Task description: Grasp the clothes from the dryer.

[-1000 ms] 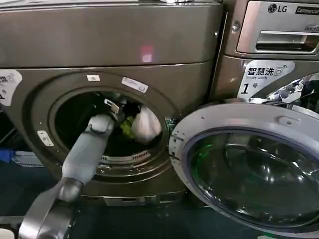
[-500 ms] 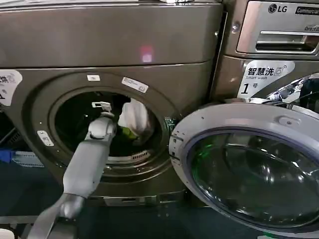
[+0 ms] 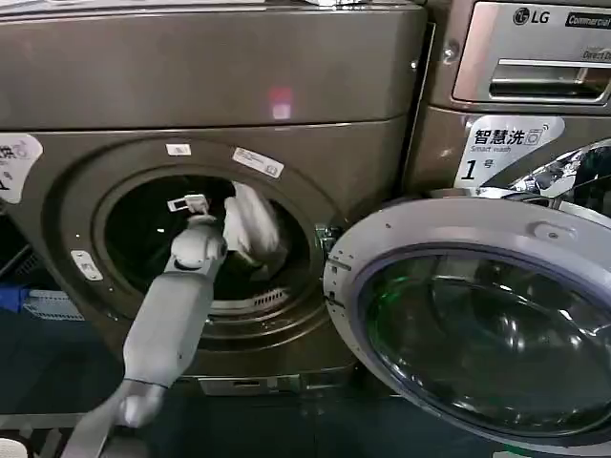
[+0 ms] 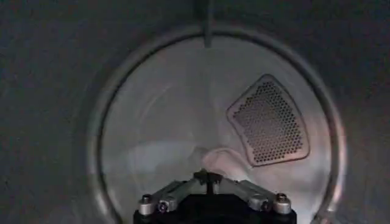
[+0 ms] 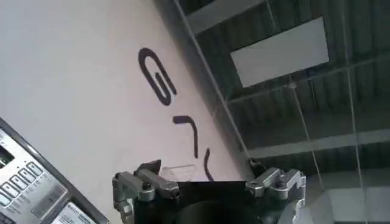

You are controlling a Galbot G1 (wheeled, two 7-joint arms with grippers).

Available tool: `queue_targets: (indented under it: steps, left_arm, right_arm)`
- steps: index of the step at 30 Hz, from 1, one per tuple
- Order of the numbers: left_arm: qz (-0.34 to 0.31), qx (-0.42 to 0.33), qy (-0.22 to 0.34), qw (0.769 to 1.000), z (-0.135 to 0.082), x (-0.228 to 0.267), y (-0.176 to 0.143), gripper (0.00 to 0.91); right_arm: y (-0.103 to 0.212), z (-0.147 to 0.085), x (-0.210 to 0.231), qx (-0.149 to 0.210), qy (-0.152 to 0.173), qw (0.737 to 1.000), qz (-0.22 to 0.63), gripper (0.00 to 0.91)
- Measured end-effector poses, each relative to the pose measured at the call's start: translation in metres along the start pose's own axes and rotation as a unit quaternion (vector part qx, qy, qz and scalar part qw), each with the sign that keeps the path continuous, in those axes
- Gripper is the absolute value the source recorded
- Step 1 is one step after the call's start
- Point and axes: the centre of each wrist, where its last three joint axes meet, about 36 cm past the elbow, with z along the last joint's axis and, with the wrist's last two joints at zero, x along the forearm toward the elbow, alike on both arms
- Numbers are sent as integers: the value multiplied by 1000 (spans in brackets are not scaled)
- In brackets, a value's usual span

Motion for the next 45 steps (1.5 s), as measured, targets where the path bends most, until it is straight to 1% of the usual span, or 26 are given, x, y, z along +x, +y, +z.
queue_targets:
  steps: [15, 21, 36, 45]
  left_arm:
    - [-28, 3, 9, 1000, 1, 5, -1, 0]
    - [-30, 3, 10, 999, 1, 6, -2, 0]
    - [-29, -4, 12, 999, 8, 8, -4, 0]
    - [-28, -6, 12, 1000, 8, 6, -6, 0]
  right_arm:
    - [0, 0, 1, 0, 0, 1000, 4, 907]
    - [0, -1, 1, 3, 2, 1000, 6, 907]
    - [-1, 2, 0, 3, 7, 1000, 8, 907]
    - [-2, 3, 2, 4, 8, 1000, 10, 907]
